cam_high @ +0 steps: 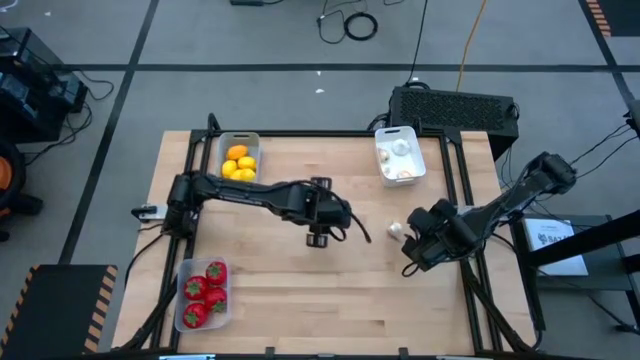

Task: Sort produce into baskets
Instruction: Put the white garlic into the white bin

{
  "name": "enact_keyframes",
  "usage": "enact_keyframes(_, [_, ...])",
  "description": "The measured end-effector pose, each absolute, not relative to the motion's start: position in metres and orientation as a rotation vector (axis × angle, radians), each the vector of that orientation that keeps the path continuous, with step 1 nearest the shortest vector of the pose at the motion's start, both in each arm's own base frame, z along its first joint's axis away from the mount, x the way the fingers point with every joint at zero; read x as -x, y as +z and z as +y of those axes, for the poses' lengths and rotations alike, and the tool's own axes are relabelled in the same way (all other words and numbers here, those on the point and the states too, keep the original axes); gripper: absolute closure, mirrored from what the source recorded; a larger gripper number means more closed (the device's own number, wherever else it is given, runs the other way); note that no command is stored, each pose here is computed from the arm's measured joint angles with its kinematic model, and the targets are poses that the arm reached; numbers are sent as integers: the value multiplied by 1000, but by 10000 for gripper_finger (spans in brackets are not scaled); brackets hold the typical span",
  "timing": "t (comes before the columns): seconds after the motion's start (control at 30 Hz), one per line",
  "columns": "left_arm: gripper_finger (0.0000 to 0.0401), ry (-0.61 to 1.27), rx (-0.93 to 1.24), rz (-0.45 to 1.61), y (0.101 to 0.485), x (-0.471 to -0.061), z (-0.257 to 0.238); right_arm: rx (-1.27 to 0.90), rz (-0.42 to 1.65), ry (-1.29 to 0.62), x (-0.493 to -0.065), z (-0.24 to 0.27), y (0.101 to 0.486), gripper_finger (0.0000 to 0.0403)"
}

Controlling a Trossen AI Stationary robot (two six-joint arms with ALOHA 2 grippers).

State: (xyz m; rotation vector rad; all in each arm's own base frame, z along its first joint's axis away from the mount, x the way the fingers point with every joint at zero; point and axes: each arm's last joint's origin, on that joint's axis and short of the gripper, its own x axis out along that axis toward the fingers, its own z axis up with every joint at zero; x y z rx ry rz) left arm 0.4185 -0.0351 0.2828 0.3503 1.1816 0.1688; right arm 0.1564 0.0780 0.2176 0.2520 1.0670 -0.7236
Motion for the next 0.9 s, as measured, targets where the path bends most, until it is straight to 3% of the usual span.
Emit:
enact_keyframes(0.4, [185, 269, -251, 1352, 280, -372, 9, -298, 1044, -916, -167, 65, 207, 46])
enact_keyframes(0.63, [185, 339, -124, 1132, 271, -336, 12, -343, 1041, -992, -170, 42, 190, 46])
enact_keyframes(0.9, [185, 261, -135, 893, 265, -336, -12, -461, 1040, -804, -182, 40, 165, 46])
